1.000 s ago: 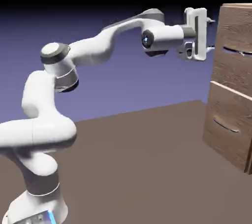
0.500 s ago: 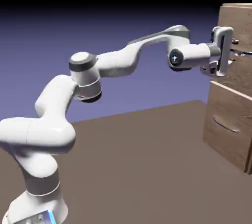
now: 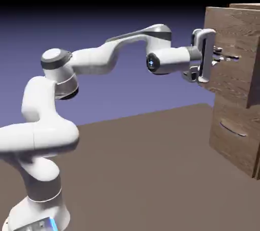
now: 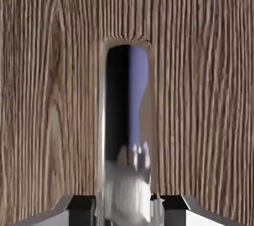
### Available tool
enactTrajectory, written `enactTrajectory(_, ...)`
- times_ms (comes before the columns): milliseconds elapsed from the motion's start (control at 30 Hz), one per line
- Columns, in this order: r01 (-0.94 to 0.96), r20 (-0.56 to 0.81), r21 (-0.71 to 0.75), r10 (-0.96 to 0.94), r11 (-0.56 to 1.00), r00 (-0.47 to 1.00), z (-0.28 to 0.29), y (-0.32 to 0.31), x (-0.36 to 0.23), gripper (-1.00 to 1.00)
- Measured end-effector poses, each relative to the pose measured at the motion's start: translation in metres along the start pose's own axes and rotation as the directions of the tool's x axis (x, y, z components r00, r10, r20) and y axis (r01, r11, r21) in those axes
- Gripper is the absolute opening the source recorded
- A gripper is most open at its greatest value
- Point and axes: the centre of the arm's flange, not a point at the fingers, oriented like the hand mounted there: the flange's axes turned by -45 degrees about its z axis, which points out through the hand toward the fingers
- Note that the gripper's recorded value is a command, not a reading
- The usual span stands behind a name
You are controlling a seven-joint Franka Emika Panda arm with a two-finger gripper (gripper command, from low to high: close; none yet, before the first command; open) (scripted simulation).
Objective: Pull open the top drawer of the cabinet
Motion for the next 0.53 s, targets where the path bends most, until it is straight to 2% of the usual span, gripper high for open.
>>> enactTrajectory(400,0.001,0.000,0.000,-0.001,1.000,1.000,-0.140,0.000,0.000,-1.00)
enactTrajectory(433,0.001,0.000,0.000,-0.001,1.000,1.000,-0.145,0.000,0.000,1.00)
enactTrajectory(533,0.002,-0.001,-0.001,-0.002,1.000,1.000,-0.157,-0.001,-0.001,1.00)
